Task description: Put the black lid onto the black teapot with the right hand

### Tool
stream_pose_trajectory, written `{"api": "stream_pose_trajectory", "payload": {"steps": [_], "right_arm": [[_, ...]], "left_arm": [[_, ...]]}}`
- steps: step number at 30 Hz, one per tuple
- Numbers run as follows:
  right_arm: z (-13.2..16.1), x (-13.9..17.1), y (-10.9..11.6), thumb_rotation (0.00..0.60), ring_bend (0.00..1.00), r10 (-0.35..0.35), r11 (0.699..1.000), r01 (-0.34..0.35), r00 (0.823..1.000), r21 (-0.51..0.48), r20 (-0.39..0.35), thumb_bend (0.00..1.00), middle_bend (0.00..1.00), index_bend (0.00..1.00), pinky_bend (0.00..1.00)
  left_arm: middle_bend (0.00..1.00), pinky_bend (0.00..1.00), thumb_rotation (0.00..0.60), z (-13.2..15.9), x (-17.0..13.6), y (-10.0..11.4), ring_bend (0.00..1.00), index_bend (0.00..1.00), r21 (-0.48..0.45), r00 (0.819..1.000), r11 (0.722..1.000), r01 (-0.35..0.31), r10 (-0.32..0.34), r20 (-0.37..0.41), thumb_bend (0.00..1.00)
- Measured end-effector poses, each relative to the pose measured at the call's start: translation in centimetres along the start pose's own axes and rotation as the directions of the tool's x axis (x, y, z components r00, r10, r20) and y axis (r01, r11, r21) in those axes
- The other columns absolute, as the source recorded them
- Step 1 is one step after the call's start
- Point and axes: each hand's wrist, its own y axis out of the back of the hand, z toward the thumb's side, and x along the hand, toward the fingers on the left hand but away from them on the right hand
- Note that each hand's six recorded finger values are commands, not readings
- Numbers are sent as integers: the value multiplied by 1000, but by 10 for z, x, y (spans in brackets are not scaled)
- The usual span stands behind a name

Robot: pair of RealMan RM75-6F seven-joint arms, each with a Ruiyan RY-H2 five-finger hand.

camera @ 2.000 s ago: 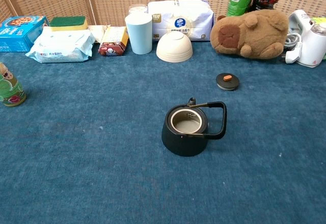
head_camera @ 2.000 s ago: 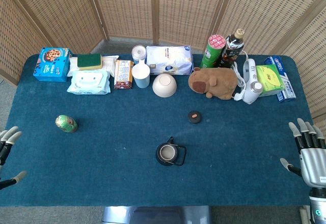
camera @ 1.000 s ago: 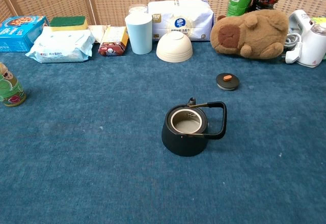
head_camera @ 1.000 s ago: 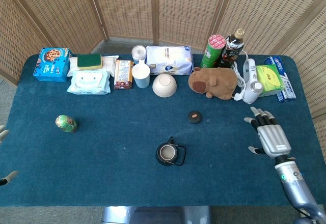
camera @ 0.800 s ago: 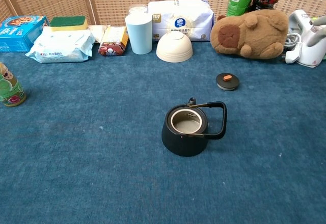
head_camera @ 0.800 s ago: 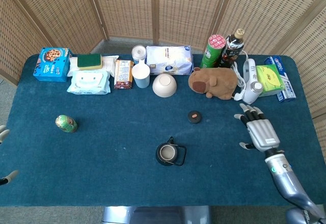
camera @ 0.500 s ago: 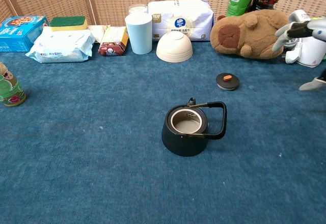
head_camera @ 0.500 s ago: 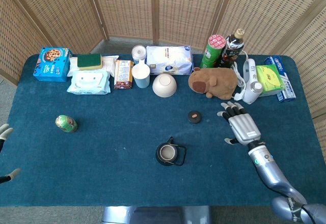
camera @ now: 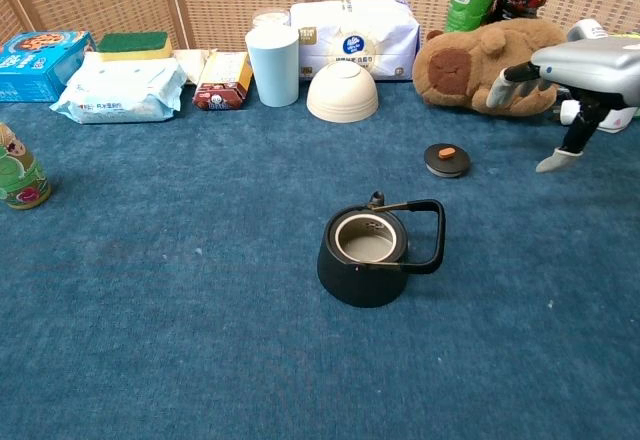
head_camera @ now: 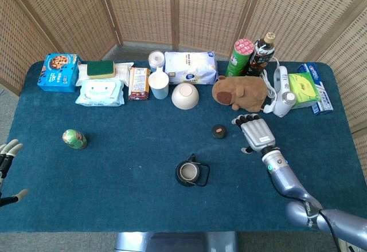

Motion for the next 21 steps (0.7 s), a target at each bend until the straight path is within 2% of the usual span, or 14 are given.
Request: {"api": "stream_pose_trajectory", "payload": {"steps": [8, 15, 21], "right_arm": [[14, -19, -6, 600, 185, 60, 998, -61, 996, 20, 73, 64, 195, 221, 129], [32, -33, -15, 600, 190, 111, 993, -116, 982, 21, 152, 78, 196, 243, 129], [49, -45, -18, 600, 246, 121, 992, -128, 975, 23, 187, 79, 251, 262, 137]], "left_arm": [[0, 45, 600, 0, 1, 0, 0, 0, -3, 1000, 1000, 4, -4, -4, 107], [0, 45, 600, -3, 1, 1, 0, 0, -11, 1000, 1000, 6, -6, -7, 106], [0, 45, 600, -4, 0, 3, 0, 0, -18, 1000, 1000, 4, -4, -7, 107]]}}
